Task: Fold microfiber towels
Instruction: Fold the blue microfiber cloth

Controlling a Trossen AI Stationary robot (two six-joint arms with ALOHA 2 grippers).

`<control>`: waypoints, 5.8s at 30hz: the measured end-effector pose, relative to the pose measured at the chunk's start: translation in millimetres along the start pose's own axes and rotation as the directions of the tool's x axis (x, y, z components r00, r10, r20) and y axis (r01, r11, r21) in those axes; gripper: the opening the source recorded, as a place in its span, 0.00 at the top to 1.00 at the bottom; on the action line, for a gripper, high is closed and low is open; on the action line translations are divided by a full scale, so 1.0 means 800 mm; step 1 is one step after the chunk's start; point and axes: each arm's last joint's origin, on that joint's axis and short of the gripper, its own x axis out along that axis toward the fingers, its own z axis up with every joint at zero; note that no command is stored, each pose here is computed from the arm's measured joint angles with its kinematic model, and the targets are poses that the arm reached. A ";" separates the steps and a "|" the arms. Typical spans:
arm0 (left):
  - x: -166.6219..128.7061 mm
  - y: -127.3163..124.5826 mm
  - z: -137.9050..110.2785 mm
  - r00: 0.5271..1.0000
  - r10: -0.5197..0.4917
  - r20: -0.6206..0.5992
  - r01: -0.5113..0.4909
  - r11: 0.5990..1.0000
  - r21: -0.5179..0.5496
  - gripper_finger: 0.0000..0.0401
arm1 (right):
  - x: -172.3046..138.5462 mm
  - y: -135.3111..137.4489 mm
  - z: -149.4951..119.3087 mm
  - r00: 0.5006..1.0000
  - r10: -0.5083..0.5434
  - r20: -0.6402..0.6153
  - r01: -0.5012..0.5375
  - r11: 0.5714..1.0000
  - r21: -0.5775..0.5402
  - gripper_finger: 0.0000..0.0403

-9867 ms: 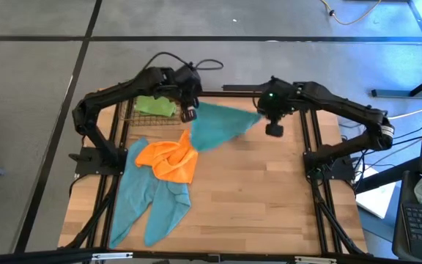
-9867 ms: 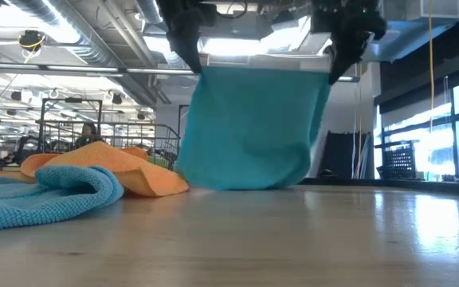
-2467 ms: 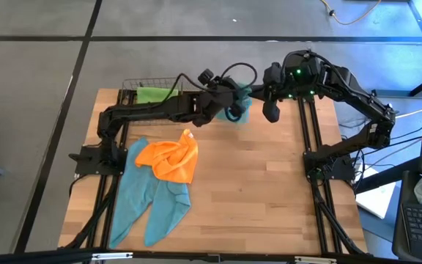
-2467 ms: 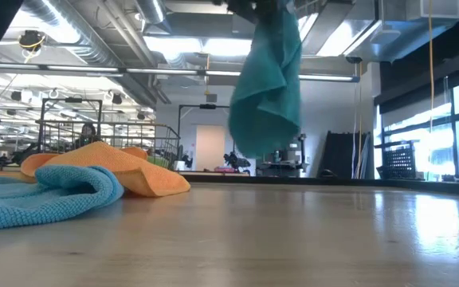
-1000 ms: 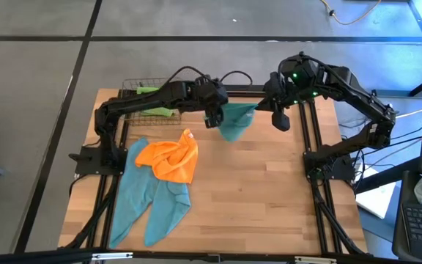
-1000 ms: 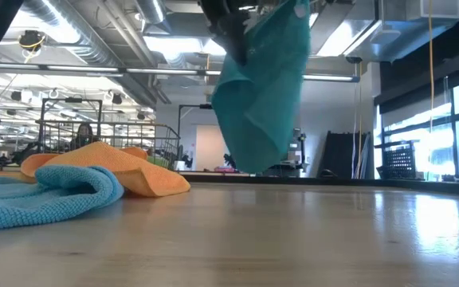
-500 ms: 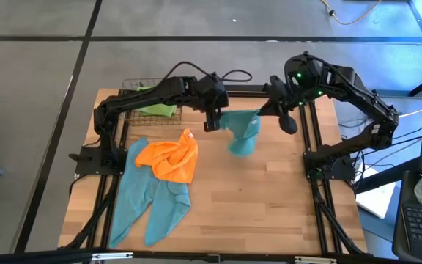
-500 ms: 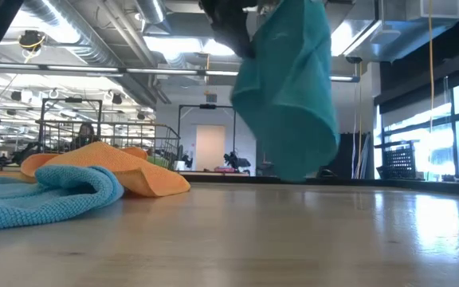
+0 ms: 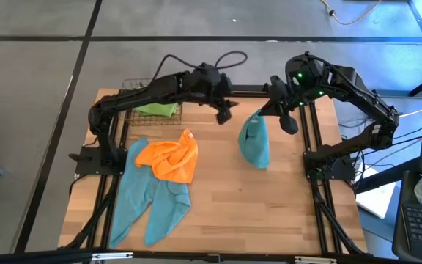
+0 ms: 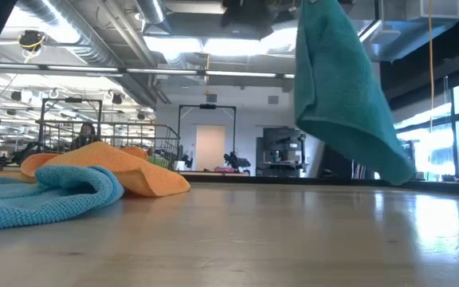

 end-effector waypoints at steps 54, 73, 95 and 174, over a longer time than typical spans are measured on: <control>0.019 -0.096 -0.051 0.807 0.584 -0.084 -0.551 0.797 0.246 0.59 | 0.000 -0.005 -0.005 0.995 -0.081 -0.052 0.088 0.987 0.135 0.97; 0.039 -0.165 -0.016 0.916 0.307 0.259 -0.344 0.932 0.112 0.59 | -0.001 -0.012 0.004 0.977 -0.215 0.003 0.207 0.944 0.256 0.97; 0.078 -0.129 -0.043 0.661 0.731 0.169 -0.742 0.603 0.292 0.59 | -0.013 0.003 0.002 0.983 -0.183 0.017 0.176 0.965 0.194 0.97; 0.002 -0.140 0.014 0.842 0.413 0.347 -0.472 0.876 0.104 0.59 | -0.019 0.006 0.005 0.984 -0.165 0.073 0.141 0.954 0.266 0.97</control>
